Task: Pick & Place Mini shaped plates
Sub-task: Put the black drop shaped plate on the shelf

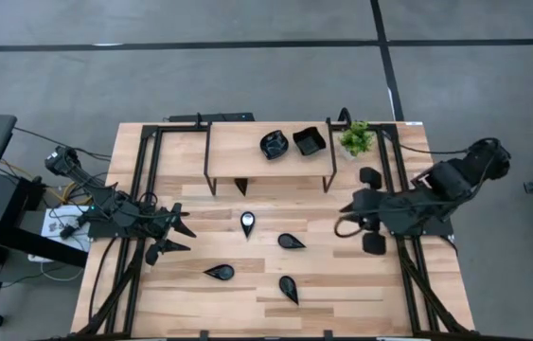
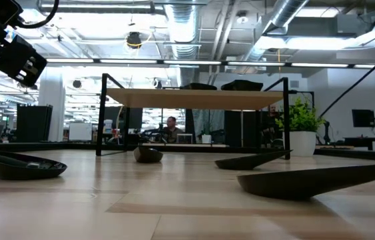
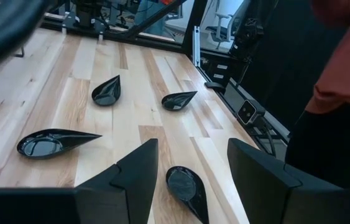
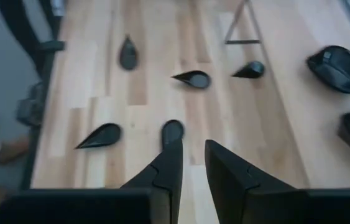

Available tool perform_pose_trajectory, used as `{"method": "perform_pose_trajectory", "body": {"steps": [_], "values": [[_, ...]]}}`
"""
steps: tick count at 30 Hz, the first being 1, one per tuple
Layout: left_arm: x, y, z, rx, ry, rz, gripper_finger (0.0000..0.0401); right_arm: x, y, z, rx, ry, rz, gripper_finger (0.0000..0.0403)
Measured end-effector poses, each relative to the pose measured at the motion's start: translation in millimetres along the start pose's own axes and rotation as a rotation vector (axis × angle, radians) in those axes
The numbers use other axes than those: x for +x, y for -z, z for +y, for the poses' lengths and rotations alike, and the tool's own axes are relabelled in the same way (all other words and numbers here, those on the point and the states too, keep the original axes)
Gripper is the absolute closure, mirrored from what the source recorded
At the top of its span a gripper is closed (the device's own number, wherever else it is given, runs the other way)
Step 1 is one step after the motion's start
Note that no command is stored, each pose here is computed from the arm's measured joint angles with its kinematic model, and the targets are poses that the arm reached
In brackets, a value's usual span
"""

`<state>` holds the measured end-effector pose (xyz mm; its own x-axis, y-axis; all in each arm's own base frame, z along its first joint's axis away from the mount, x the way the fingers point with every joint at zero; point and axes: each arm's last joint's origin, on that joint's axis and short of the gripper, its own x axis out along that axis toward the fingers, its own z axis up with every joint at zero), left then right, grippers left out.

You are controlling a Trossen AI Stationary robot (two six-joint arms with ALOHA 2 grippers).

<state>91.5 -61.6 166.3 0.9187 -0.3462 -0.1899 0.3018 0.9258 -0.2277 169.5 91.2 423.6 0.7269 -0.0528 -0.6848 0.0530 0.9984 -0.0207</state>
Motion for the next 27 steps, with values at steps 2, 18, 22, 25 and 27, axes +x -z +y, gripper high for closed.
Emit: {"method": "perform_pose_trajectory", "body": {"steps": [2,18,22,25,27], "values": [[0,0,0,0.000,0.000,0.000,0.0206,-2,1,9,-0.018,-0.041,-0.024,0.0339],[0,0,0,-0.002,0.001,-0.005,0.0206,101,31,68,-0.004,0.005,0.154,0.0339],[0,-1,0,-0.003,0.002,-0.009,0.0206,135,24,87,0.091,-0.022,0.107,0.0339],[0,-1,0,-0.004,0.003,-0.010,0.0206,154,22,105,0.120,-0.108,0.091,0.0339],[0,-1,0,-0.003,0.003,-0.011,0.0206,165,24,114,0.121,-0.156,0.109,0.0339]]}}
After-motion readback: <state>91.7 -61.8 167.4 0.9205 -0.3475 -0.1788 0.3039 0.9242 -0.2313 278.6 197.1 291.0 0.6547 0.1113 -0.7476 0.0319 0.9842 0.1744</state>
